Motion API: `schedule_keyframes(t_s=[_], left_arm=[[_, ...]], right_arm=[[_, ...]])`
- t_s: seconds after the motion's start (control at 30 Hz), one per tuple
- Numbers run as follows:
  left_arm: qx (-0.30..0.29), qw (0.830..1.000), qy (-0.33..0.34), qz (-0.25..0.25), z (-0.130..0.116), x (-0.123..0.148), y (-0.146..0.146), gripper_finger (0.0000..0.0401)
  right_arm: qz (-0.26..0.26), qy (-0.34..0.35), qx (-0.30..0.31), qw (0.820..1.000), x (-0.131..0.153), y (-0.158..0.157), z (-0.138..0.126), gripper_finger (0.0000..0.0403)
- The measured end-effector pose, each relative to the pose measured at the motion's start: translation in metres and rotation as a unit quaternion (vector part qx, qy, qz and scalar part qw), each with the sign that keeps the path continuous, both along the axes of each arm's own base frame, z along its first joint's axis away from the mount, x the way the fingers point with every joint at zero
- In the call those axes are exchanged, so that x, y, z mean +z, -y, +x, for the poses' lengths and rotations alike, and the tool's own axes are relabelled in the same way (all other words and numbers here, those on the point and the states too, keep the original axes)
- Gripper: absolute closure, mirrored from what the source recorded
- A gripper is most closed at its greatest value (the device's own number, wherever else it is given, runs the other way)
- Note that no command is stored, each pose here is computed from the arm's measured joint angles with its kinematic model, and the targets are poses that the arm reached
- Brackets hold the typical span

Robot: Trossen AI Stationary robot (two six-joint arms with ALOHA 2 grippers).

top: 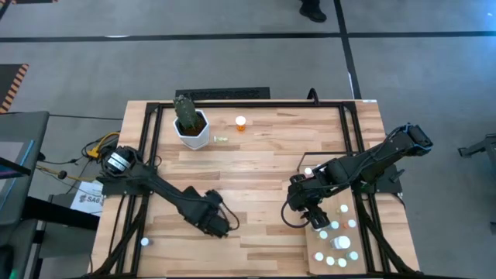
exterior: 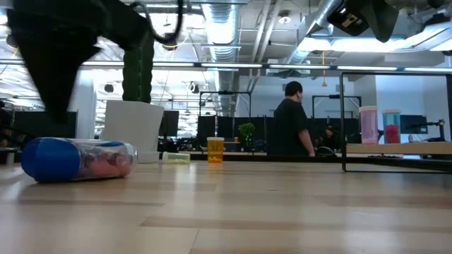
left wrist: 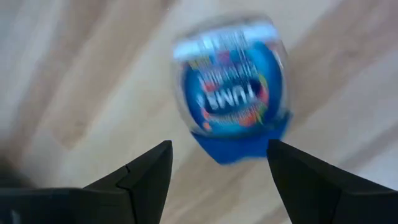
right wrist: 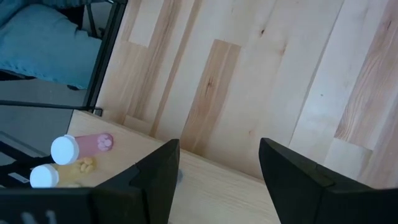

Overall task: Pick and place medicine bottles onto shelf by color
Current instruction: Put the transparent pill bottle on the shelf

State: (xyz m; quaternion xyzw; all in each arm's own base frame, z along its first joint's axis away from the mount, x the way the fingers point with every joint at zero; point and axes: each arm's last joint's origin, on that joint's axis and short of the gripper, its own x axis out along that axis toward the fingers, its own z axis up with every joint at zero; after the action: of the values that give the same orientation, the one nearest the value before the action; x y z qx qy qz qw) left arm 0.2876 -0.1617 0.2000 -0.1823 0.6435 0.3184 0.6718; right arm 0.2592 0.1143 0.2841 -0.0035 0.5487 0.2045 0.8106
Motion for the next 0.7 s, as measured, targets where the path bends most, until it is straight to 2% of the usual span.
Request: schedule_keyframes(t_s=[0.4,0.63,0.7], left_arm=[[-0.021,1.0,-0.003,0.008,-0.018,-0.009,0.02,0.0152],[0.002,0.999,0.012,0.031,-0.052,-0.013,0.025,0.0152],[0.009,0.999,0.038,0.024,-0.062,-0.013,0.021,0.0152]], right_arm=[[0.001,0.007,0.004,1.0,0.0,-0.001,0.002,0.0159],[0.007,0.022,0.004,1.0,0.001,-0.002,0.004,0.0159],[0.008,0.025,0.005,1.0,0.002,-0.002,0.005,0.0159]])
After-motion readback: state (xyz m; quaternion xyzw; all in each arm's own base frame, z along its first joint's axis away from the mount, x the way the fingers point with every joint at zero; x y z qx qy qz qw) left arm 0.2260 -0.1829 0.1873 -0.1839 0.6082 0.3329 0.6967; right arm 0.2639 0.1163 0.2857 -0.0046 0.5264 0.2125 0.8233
